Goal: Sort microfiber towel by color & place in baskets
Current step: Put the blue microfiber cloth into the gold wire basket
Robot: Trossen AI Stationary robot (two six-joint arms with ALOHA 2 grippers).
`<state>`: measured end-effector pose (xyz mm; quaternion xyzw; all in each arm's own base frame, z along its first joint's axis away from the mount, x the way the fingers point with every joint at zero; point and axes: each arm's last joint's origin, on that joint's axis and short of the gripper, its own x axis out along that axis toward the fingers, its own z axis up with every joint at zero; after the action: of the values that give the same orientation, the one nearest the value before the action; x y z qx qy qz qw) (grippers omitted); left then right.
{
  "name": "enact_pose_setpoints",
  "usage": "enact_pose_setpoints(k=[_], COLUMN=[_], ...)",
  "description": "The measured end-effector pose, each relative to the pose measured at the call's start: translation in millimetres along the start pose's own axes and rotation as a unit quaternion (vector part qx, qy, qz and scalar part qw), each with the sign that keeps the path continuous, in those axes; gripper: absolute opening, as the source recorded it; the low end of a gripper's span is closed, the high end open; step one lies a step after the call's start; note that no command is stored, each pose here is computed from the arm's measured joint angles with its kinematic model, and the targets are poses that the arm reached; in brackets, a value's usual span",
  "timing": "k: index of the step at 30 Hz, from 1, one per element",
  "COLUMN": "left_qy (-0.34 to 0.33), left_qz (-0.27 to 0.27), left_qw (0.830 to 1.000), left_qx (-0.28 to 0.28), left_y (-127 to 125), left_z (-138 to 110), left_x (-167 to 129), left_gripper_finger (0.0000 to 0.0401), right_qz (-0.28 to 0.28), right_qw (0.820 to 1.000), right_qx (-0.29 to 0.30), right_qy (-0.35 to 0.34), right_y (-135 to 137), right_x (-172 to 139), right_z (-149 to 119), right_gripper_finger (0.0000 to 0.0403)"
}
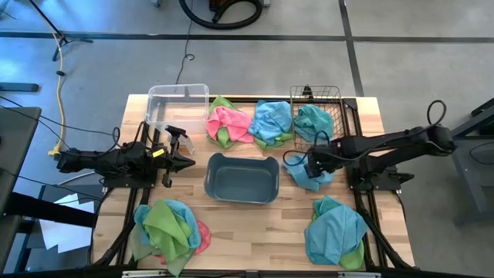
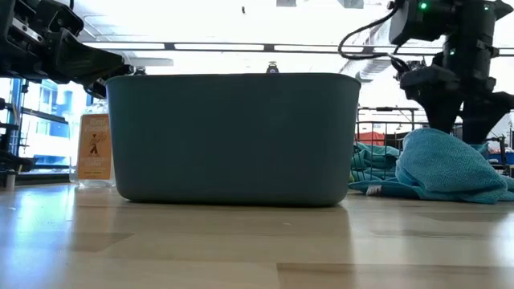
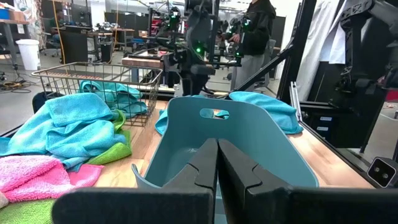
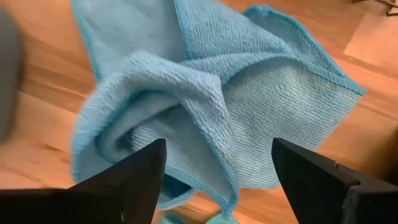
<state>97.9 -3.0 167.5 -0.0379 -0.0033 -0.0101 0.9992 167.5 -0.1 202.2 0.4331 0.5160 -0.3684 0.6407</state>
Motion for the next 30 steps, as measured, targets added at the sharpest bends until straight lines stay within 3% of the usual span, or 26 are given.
enact_pose_setpoints(k=[11,23,26,30], left_qy=[0.0,0.0,0.0,0.0], left_qz=[0.0,0.0,0.0,0.0], left_qw=[1.0,1.0,1.0,1.0], left_qx=[0.0,0.0,0.0,0.0], left_y=[0.0,0.0,0.0,0.0], left_z=[0.0,0.0,0.0,0.0], left_x=[0.0,0.0,0.0,0.0], left_gripper_finger=[0.0,0.0,0.0,0.0], right_qz=[0.077,-0.1,-0.127,-0.122], right_qw=[0.996,0.995,0.992,0.992], right_qx=[0.036,0.022,0.019,0.023], right_qy=[-0.038,-0.014,-0.005,0.001], right_y=[17.0,29.5,27.3,26.1], right_x=[-26.0,25.6,43.2,63.2], right_z=[13.8,17.5,16.3,16.2], right_gripper_finger=[0.0289,0.0289,0.0289,0.0289])
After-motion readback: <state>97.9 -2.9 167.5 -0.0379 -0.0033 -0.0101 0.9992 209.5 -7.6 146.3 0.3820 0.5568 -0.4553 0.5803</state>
